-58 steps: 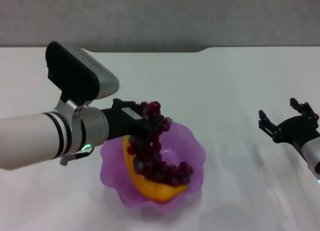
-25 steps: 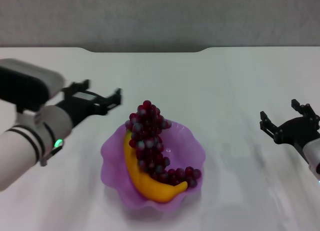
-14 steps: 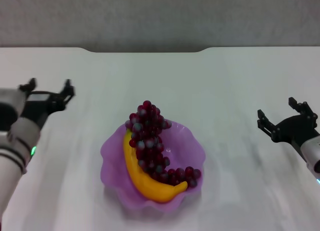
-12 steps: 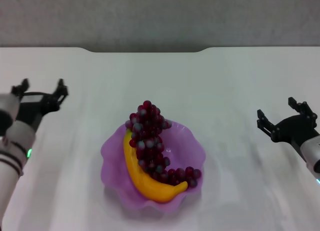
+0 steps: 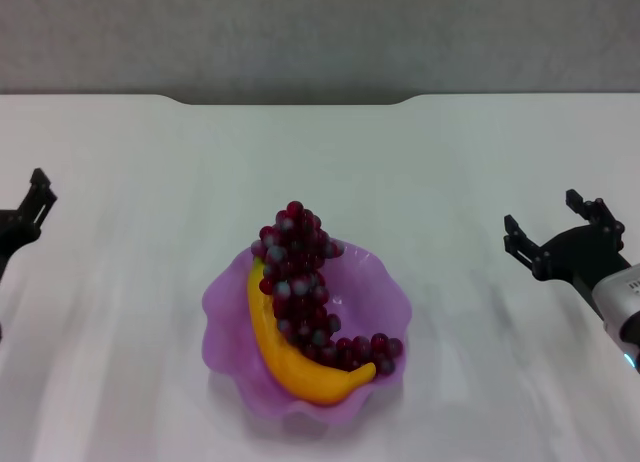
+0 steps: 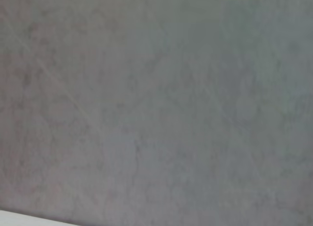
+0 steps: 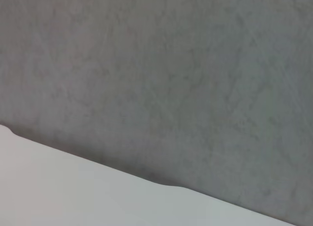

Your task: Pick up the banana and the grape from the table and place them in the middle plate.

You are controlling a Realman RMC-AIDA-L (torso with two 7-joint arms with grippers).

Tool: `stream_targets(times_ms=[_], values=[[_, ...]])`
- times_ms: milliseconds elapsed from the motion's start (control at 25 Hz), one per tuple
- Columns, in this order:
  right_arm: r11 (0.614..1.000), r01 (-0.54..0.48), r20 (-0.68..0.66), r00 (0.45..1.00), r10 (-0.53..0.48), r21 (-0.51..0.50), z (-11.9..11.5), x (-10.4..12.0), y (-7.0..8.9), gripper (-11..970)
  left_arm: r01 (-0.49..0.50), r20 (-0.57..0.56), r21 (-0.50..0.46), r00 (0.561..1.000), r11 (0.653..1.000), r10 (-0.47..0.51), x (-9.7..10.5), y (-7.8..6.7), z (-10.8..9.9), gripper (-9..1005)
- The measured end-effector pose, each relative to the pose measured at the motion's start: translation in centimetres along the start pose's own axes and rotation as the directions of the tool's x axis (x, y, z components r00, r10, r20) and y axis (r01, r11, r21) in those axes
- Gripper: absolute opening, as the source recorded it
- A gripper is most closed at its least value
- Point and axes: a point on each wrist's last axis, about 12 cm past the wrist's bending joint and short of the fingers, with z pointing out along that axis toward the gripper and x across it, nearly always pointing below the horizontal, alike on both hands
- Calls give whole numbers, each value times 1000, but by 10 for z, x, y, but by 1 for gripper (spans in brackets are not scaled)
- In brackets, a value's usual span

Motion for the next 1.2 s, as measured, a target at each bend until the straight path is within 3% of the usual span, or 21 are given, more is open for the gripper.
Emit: stream_targets(times_ms=[320, 800, 1200], values=[[997, -69, 54, 996, 68, 23, -5, -3, -4, 877, -49, -38, -34, 998, 998, 47, 8, 11, -10, 888], [984, -170, 82, 983, 165, 52, -9, -2, -11, 877, -15, -73, -40, 997, 999, 12, 13, 10, -12, 880], [980, -192, 82, 979, 187, 51, -7, -3, -12, 877, -61, -95, -29, 994, 998, 58, 14, 9, -9, 879]])
